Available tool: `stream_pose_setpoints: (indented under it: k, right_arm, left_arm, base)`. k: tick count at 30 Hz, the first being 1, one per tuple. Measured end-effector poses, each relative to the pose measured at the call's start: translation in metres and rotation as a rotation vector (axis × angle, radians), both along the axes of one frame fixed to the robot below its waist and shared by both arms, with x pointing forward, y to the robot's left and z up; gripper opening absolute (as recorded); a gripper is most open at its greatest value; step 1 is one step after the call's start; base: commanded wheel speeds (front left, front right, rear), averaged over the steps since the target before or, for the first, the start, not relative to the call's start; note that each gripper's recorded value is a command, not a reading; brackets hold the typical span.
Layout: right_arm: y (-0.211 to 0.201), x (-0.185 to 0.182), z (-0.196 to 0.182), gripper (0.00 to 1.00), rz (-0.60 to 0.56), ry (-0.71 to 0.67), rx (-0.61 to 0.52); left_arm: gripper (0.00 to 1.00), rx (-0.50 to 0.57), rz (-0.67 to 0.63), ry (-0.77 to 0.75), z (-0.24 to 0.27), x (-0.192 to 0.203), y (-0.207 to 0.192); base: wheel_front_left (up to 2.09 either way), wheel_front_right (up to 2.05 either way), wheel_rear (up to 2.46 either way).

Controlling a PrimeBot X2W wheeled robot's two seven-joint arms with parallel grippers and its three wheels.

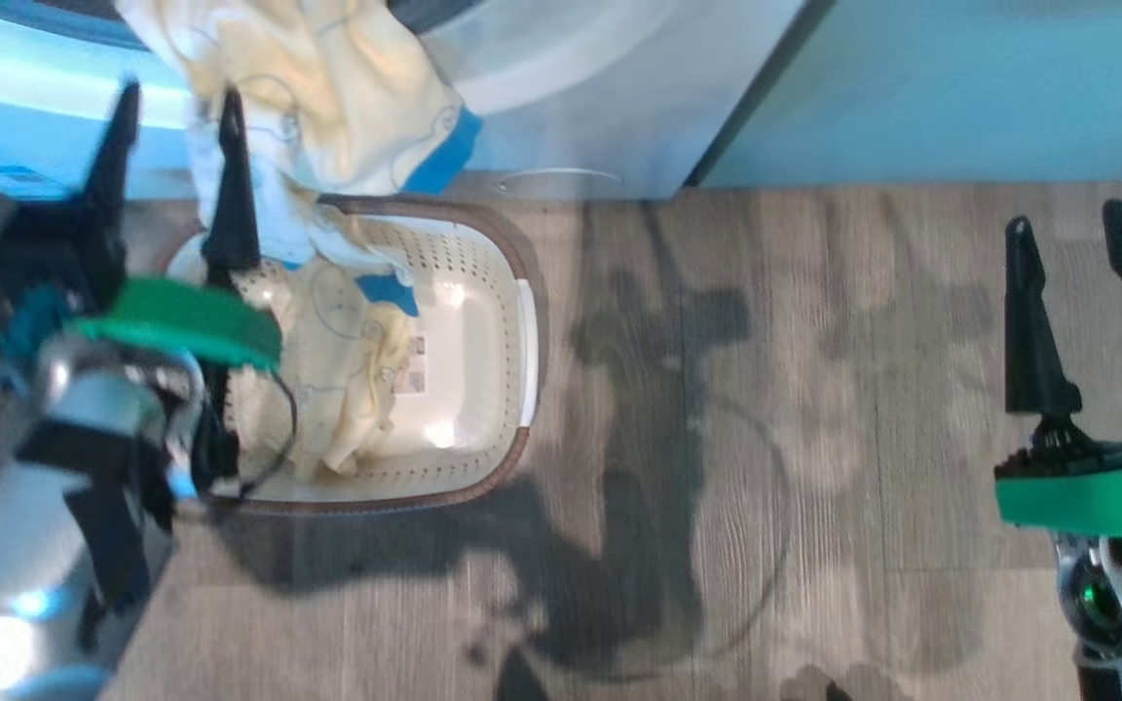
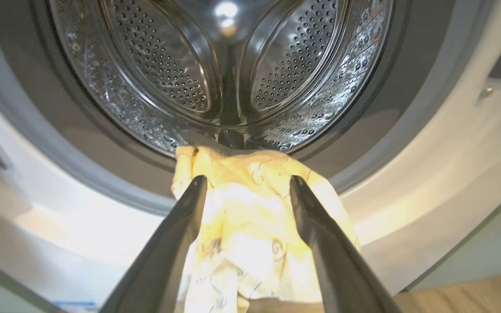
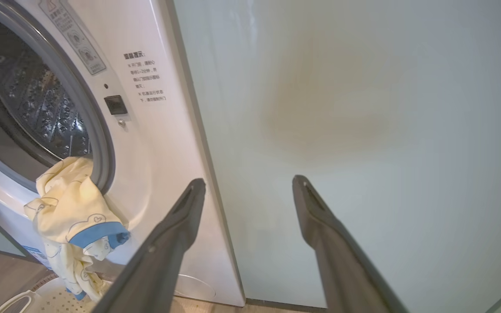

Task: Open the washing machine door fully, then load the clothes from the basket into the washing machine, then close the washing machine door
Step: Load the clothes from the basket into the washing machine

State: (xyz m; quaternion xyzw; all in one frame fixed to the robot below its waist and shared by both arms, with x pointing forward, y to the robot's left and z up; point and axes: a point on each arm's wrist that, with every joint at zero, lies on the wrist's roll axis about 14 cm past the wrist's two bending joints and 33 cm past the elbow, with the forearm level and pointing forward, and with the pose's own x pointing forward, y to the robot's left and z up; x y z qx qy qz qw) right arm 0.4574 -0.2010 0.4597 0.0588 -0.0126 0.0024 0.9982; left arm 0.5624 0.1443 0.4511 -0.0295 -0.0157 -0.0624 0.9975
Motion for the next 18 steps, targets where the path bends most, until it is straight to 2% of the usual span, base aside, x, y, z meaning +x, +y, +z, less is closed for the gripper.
stream_pose_setpoints:
  k: [9,18]
  right_arm:
    - [0.01,-0.013,0.008,1.0,0.024,-0.007,-0.009]
    - [0.021,-0.026,0.021,1.0,0.051,-0.025,0.001]
  left_arm:
    - [1.0,-0.021,0.065,0.067,0.0,-0.067,0.016]
    - [1.0,-0.02,0.119,0.064,0.014,-0.099,0.03]
  base:
    - [0.0,0.0,0.0]
    - [0.0,0.0,0.0]
